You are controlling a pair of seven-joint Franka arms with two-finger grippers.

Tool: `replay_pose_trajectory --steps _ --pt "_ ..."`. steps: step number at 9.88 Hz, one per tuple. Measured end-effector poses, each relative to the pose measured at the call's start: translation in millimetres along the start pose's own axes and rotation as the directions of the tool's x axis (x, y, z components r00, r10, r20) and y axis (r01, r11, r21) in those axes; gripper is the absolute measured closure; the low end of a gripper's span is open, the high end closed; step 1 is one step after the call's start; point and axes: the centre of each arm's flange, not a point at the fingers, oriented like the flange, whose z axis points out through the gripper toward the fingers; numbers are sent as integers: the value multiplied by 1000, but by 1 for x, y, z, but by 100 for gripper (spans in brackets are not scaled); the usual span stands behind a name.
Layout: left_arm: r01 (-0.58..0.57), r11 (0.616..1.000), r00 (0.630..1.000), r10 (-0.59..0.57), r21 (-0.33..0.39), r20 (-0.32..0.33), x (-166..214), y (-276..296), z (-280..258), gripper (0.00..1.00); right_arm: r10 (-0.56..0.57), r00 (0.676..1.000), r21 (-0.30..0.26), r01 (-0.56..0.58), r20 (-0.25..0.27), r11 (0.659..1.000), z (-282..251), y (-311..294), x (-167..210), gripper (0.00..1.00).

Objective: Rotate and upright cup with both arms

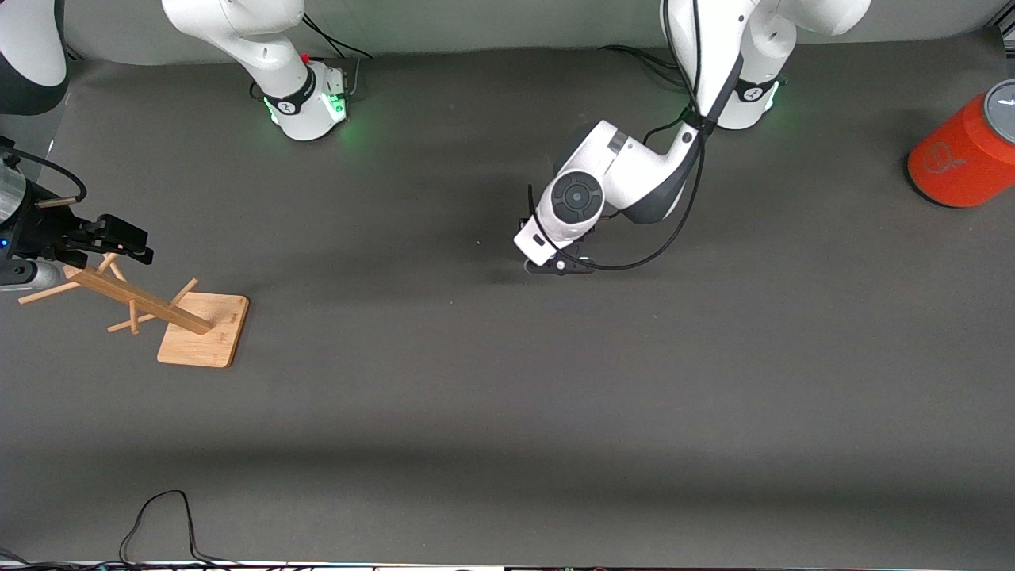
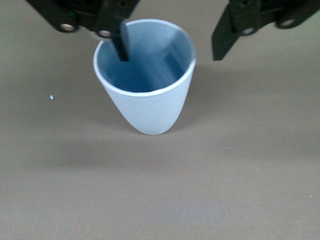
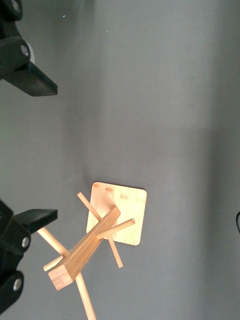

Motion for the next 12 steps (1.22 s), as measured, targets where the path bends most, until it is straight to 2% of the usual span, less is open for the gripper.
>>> replay_pose_trajectory --steps 1,2,3,5,7,9,12 --pt "-10 1000 1000 10 27 8 -2 -2 -9 3 0 1000 0 0 0 1000 0 0 0 0" --pt "-15 998 1000 15 54 9 1 -6 -30 0 0 1000 0 0 0 1000 0 0 0 0" --pt "-1 999 1000 1 50 -11 12 -19 -62 0 0 1000 0 0 1 1000 0 0 0 0" --pt "23 1000 997 -21 20 -68 43 -82 -137 0 -1 1000 0 1 1 1000 0 0 0 0" --pt "61 996 988 -50 71 -145 55 -166 -207 0 -1 1000 0 1 1 1000 0 0 0 0" --pt "60 995 981 -44 80 -188 47 -243 -268 0 -1 1000 0 1 1 1000 0 0 0 0" --pt "71 996 974 -60 46 -217 24 -347 -325 0 0 1000 0 0 1 1000 0 0 0 0"
